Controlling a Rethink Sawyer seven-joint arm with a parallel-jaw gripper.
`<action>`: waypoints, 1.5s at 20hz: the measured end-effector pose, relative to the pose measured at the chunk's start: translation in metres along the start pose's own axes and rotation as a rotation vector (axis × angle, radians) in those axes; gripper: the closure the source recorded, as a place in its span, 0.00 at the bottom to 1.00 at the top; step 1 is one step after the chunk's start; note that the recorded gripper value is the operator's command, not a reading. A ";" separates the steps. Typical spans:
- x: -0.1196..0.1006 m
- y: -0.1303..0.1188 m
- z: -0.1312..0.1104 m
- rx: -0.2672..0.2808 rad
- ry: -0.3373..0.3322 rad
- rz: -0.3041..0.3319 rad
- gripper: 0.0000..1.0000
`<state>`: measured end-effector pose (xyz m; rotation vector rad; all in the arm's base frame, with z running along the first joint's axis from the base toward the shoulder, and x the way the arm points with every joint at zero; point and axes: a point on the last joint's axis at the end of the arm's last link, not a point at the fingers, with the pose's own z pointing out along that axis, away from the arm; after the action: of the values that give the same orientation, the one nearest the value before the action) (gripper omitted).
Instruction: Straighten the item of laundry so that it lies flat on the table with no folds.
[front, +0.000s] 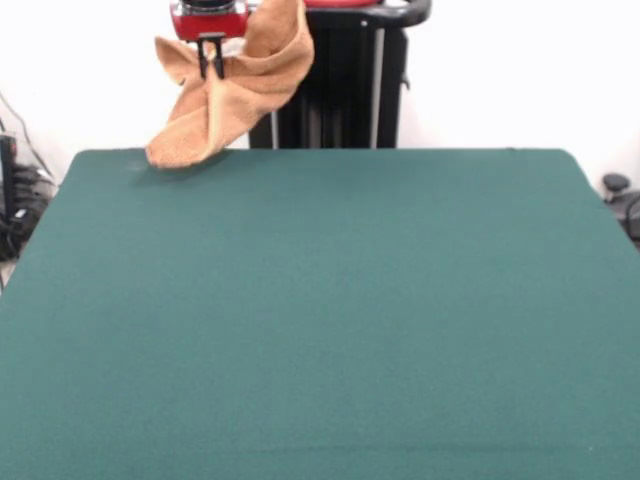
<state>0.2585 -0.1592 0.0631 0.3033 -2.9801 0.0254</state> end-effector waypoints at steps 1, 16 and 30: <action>0.001 -0.001 0.000 -0.001 -0.001 0.004 1.00; 0.009 -0.012 -0.012 -0.006 -0.042 0.145 1.00; -0.011 0.025 -0.009 -0.027 -0.006 0.065 1.00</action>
<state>0.2657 -0.1327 0.0701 0.2033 -2.9925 -0.0080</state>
